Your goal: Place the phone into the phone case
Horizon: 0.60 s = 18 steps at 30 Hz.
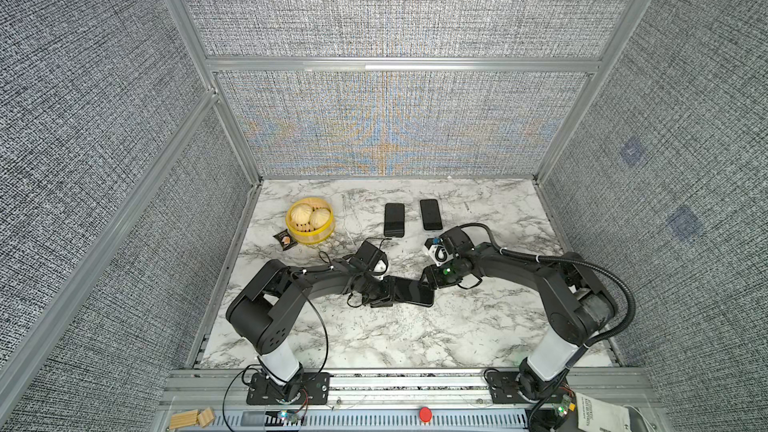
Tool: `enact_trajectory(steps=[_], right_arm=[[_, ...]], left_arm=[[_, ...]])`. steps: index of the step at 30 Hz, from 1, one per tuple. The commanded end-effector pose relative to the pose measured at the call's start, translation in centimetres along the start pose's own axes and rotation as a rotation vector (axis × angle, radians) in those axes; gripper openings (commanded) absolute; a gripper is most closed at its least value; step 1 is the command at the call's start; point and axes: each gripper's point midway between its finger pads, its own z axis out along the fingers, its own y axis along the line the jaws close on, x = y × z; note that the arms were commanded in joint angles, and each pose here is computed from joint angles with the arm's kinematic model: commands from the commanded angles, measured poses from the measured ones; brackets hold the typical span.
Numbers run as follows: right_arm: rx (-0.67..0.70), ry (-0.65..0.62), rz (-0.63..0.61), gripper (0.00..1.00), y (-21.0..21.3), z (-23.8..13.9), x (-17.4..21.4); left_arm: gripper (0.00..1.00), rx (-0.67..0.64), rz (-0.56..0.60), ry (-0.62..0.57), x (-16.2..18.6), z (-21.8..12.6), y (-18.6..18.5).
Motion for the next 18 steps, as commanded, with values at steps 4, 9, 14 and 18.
enact_trajectory(steps=[4,9,14,18], right_arm=[[-0.037,0.053,0.066,0.51,0.4,0.1,2.9],[-0.05,0.05,0.074,0.46,1.2,0.4,3.5],[-0.043,0.052,0.079,0.44,1.8,0.8,3.6],[-0.018,0.044,0.084,0.42,1.6,0.7,3.5]], left_arm=[[0.44,-0.025,0.015,-0.052,-2.5,0.3,0.1],[0.43,-0.007,0.018,-0.066,-4.6,0.5,0.1],[0.43,0.039,0.002,-0.077,-6.3,0.6,0.3],[0.43,0.055,-0.01,-0.079,-6.3,0.3,0.5]])
